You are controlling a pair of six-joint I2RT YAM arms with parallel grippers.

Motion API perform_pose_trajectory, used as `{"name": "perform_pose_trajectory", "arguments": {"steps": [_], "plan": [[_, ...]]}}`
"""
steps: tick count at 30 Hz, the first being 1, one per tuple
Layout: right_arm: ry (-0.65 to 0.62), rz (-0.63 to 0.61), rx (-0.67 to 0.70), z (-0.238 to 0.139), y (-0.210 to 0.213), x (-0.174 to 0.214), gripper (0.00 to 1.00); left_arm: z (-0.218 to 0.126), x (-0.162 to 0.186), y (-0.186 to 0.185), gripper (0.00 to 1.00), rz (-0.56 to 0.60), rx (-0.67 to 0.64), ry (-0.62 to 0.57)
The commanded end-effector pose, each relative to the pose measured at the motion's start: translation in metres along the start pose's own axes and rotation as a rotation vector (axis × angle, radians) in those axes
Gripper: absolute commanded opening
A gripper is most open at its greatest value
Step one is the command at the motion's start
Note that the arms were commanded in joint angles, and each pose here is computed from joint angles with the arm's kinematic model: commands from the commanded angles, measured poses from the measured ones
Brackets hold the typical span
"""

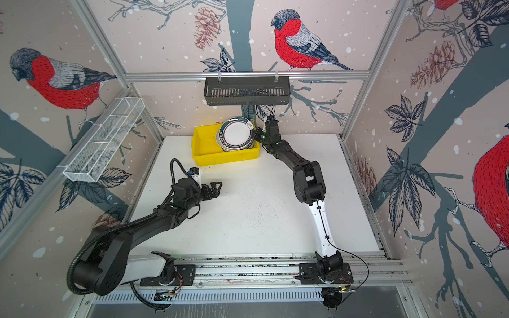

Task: Place the plates into the plastic bin on the countertop
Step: 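Lower the green-and-red-rimmed plate into the bin and open the right gripper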

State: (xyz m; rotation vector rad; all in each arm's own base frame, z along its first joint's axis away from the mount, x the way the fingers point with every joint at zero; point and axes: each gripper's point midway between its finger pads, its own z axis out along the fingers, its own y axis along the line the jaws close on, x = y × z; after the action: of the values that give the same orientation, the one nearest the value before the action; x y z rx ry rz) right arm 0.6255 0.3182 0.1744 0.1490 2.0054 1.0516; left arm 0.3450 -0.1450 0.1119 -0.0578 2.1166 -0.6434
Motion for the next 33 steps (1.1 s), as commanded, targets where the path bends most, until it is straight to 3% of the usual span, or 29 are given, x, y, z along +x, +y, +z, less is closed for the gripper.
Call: {"name": "perform_pose_trajectory", "arguments": {"steps": [1, 8, 17, 25, 33], "plan": [[-0.013, 0.013, -0.036, 0.003, 0.007, -0.004, 0.01, 0.0, -0.007, -0.001, 0.97, 0.005, 0.001, -0.029], [0.003, -0.009, -0.012, 0.006, 0.004, -0.002, 0.15, 0.002, -0.006, 0.0, 0.97, 0.006, -0.001, -0.025], [0.022, -0.041, -0.001, 0.009, 0.003, 0.004, 0.53, 0.002, -0.006, 0.0, 0.97, 0.006, -0.003, -0.022], [0.016, -0.066, 0.021, 0.001, 0.003, -0.002, 0.56, 0.003, -0.005, 0.001, 0.97, 0.005, -0.003, -0.021], [-0.09, -0.197, 0.085, -0.058, 0.041, -0.03, 0.57, 0.002, -0.006, 0.001, 0.97, 0.006, -0.009, -0.026]]}}
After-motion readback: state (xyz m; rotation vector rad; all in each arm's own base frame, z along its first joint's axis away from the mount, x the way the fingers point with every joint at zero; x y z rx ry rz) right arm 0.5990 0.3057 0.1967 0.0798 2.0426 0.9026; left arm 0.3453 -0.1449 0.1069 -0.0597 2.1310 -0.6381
